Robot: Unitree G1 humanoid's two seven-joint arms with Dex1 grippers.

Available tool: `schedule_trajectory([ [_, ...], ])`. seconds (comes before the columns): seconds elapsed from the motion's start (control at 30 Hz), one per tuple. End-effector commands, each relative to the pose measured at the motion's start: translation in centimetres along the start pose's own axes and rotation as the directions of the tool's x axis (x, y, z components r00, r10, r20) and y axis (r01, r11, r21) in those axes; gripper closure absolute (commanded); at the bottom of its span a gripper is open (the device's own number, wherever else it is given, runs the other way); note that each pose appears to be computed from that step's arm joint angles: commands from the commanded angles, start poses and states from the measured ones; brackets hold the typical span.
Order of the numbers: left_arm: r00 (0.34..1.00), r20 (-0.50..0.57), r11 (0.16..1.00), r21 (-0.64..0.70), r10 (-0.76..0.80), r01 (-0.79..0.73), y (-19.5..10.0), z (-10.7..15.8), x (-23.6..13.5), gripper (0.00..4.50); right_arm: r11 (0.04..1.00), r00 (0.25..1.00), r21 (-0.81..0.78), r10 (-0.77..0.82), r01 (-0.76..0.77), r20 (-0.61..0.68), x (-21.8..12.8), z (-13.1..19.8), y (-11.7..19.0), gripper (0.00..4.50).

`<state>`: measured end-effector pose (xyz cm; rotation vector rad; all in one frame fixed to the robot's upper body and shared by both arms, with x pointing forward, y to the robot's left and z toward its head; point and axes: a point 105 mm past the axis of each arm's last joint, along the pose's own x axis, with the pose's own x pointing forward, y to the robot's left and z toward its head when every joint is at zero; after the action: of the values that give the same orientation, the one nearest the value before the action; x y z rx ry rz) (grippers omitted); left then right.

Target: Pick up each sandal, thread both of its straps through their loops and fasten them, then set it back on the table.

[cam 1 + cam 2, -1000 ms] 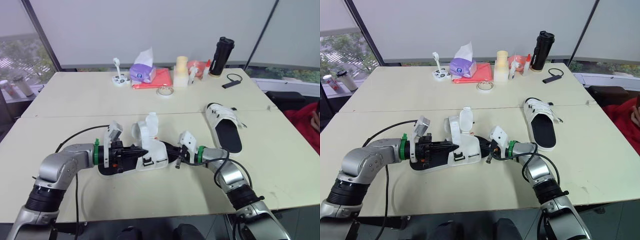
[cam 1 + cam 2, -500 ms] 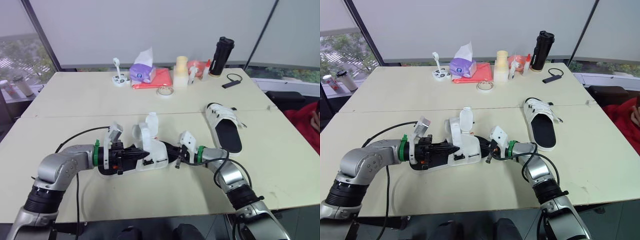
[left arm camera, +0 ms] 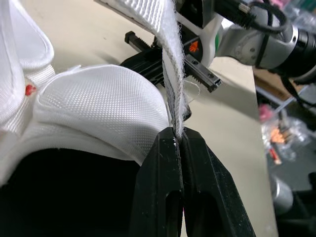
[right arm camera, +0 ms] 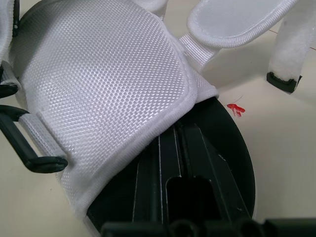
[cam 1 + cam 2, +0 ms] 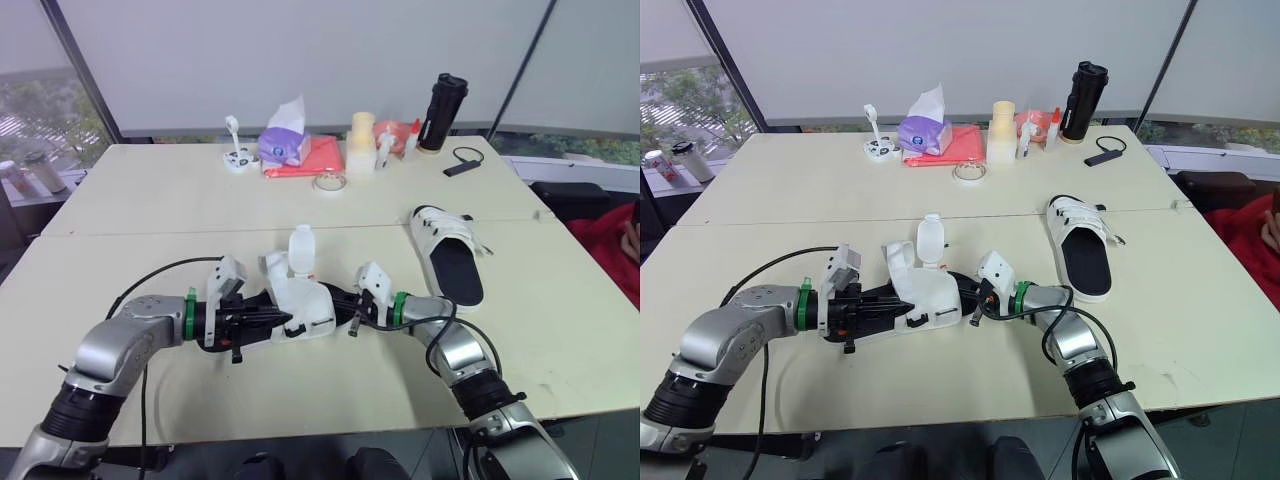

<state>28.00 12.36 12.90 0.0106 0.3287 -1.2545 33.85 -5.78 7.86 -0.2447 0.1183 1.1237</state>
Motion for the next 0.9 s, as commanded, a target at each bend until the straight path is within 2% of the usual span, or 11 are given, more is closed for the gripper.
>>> schedule_trajectory([
  [0.03,1.0,-0.016,0.999,0.048,-0.021,0.022,-0.7,0.4,0.5,4.46,0.997,0.994,0.07,0.018,-0.011,-0.106,0.4,-3.2,1.0,4.5],
  [0.23,0.998,-0.051,0.986,0.158,-0.044,0.052,-1.7,0.9,1.5,4.46,0.997,0.994,0.073,0.017,-0.01,-0.105,0.5,-3.2,1.0,4.5],
  [0.37,0.992,-0.105,0.982,0.17,-0.071,0.088,-2.3,0.3,1.3,4.46,0.997,0.995,0.075,0.016,-0.008,-0.103,0.6,-3.2,1.0,4.5],
  [0.57,0.983,-0.182,0.978,0.197,-0.032,0.068,-1.5,-0.9,0.6,4.46,0.997,0.995,0.076,0.013,-0.005,-0.102,0.6,-3.2,0.9,4.5],
  [0.7,0.992,-0.126,0.984,0.172,-0.029,0.051,-1.4,0.1,0.4,4.46,0.997,0.995,0.076,0.011,-0.003,-0.1,0.7,-3.2,0.9,4.5],
  [0.73,0.995,-0.093,0.989,0.141,-0.038,0.051,-1.6,0.7,0.2,3.93,0.997,0.995,0.076,0.012,-0.004,-0.1,0.7,-3.2,0.9,4.5],
  [0.77,0.997,-0.065,0.991,0.121,-0.04,0.047,-1.7,1.2,0.0,3.69,0.997,0.995,0.076,0.013,-0.005,-0.1,0.7,-3.2,1.0,4.5],
  [0.8,0.999,-0.042,0.993,0.112,-0.029,0.033,-1.6,1.6,-0.2,3.24,0.997,0.995,0.076,0.013,-0.006,-0.1,0.8,-3.2,1.0,4.5],
  [0.9,1.0,0.013,0.994,0.107,0.024,-0.025,-1.1,2.6,-0.8,1.75,0.997,0.995,0.075,0.014,-0.007,-0.1,0.8,-3.2,1.0,4.5],
])
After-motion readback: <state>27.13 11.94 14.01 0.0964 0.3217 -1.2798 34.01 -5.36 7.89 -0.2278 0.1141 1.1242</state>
